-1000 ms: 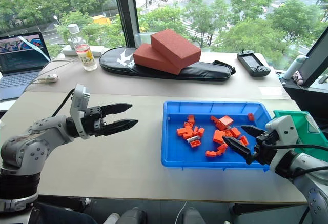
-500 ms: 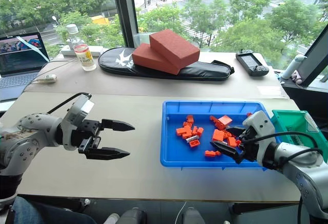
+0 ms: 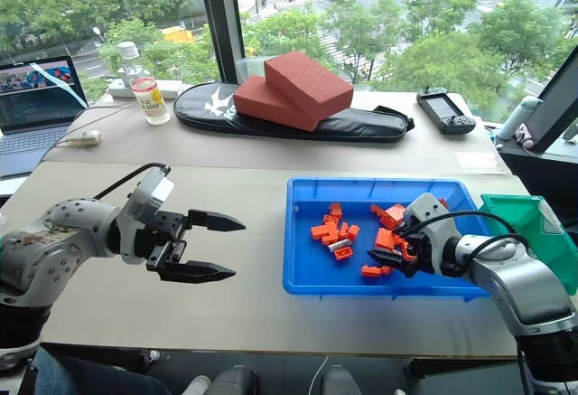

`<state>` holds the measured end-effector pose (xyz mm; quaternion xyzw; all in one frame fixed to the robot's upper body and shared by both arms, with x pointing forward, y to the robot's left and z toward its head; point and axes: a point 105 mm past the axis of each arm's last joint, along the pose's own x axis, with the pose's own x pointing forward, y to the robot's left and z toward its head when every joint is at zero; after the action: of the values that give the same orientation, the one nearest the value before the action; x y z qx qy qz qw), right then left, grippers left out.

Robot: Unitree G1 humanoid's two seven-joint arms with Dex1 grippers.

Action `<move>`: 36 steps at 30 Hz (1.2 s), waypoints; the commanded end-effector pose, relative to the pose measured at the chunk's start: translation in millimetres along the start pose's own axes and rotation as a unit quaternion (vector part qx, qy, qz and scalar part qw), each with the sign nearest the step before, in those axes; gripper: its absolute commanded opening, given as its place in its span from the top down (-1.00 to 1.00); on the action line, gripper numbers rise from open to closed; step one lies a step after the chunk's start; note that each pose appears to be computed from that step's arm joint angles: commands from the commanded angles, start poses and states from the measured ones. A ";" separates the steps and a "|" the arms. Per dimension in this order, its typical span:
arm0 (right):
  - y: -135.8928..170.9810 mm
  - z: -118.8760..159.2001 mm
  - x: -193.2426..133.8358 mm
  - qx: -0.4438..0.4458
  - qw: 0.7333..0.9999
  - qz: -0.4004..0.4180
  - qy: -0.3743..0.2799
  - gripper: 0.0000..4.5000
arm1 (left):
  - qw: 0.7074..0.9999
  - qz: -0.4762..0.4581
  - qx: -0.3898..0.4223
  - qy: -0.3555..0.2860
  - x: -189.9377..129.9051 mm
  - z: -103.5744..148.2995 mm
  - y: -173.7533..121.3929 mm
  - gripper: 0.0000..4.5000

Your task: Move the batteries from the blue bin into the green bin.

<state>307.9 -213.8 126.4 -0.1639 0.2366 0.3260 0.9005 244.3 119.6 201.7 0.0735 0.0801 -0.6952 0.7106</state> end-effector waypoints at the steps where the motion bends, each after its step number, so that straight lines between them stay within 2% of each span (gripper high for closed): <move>1: -3.1 7.6 1.1 -0.023 1.000 -0.005 -0.009 -0.92 | 1.000 0.004 0.019 -0.004 -1.5 5.9 -4.0 -1.00; 13: -6.0 0.8 10.4 -0.032 0.999 -0.004 0.008 -0.92 | 1.000 0.014 0.016 -0.003 -2.9 3.2 -6.5 -1.00; 21: -6.5 1.8 11.3 -0.032 0.999 -0.008 0.004 0.29 | 1.000 0.017 0.015 -0.002 -3.4 1.9 -6.6 -1.00; 25: -9.1 14.1 5.1 -0.036 0.999 -0.021 -0.019 0.87 | 1.000 0.018 0.015 0.000 -3.4 0.1 -6.2 -1.00; 30: -12.6 27.5 -9.9 -0.036 0.998 -0.038 -0.040 0.87 | 1.000 0.019 0.014 0.002 -3.6 -2.0 -5.6 -1.00; 36: -12.5 27.3 -15.1 -0.026 0.998 -0.049 -0.036 0.87 | 1.000 0.018 0.015 0.003 -2.9 -3.2 -4.1 -1.00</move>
<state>315.3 -213.3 144.4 -0.1790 0.2045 0.3098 0.9112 241.9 123.0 192.9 0.0696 0.0871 -0.6804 0.7243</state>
